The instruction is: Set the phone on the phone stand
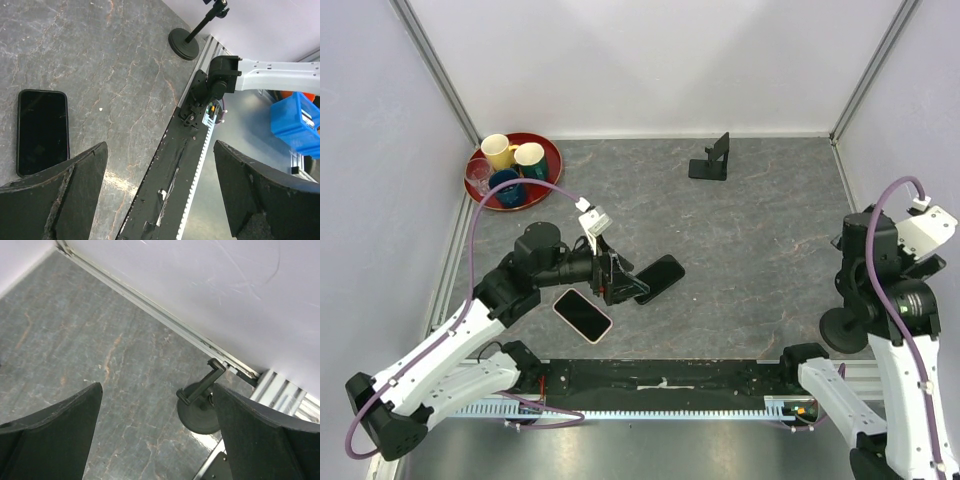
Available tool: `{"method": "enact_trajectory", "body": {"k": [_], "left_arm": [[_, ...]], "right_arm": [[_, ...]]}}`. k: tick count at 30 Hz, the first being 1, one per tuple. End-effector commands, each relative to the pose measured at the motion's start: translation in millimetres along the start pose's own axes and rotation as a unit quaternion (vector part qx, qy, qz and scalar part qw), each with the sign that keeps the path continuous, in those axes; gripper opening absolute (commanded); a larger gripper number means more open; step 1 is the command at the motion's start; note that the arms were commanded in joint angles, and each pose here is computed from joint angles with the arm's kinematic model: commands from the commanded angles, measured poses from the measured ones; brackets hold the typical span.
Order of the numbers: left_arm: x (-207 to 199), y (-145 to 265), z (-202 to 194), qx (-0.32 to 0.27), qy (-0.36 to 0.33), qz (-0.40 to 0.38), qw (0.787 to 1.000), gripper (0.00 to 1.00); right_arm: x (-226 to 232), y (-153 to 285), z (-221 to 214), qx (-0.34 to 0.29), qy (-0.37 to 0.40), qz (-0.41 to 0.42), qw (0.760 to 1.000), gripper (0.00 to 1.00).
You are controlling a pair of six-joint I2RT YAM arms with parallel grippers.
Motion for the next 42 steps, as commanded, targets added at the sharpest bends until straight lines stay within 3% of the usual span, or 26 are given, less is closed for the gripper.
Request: {"method": "enact_trajectory", "body": {"k": [1,8,14,20,25,42], "left_arm": [[1,4,-7,0.007,-0.04,-0.007,0.999,0.93],[12,1,-21,0.031,-0.043,0.001,0.999,0.93],[11,6,-30,0.031,-0.042,-0.007,0.999,0.93],[4,6,-33,0.031,-0.044,-0.023,0.998,0.93],[-4,6,-39,0.04,-0.05,-0.04,0.997,0.93],[-1,6,-41,0.04,-0.05,-0.028,0.998,0.93]], "right_arm": [[-4,-3,-7,0.026,0.0,-0.043,0.999,0.98],[10,-23,-21,0.062,-0.01,-0.087,0.994,0.98],[-17,-50,-38,0.121,-0.018,-0.182,0.976,0.98],[-41,-67,-47,0.14,-0.029,-0.228,0.963,0.96],[-40,-87,-67,0.181,-0.055,-0.217,0.958,0.92],[-35,-103,-92,0.184,-0.071,-0.215,0.956,0.71]]}}
Point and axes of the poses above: each gripper's point midway between its finger pads, its own y axis back along the fingers, its own x axis along the line the jaws close on, z = x × y, the point moved 5 cm from there along y, back along the fingers, and after that the axes turned 7 degrees about y, right-handed, at the moved point
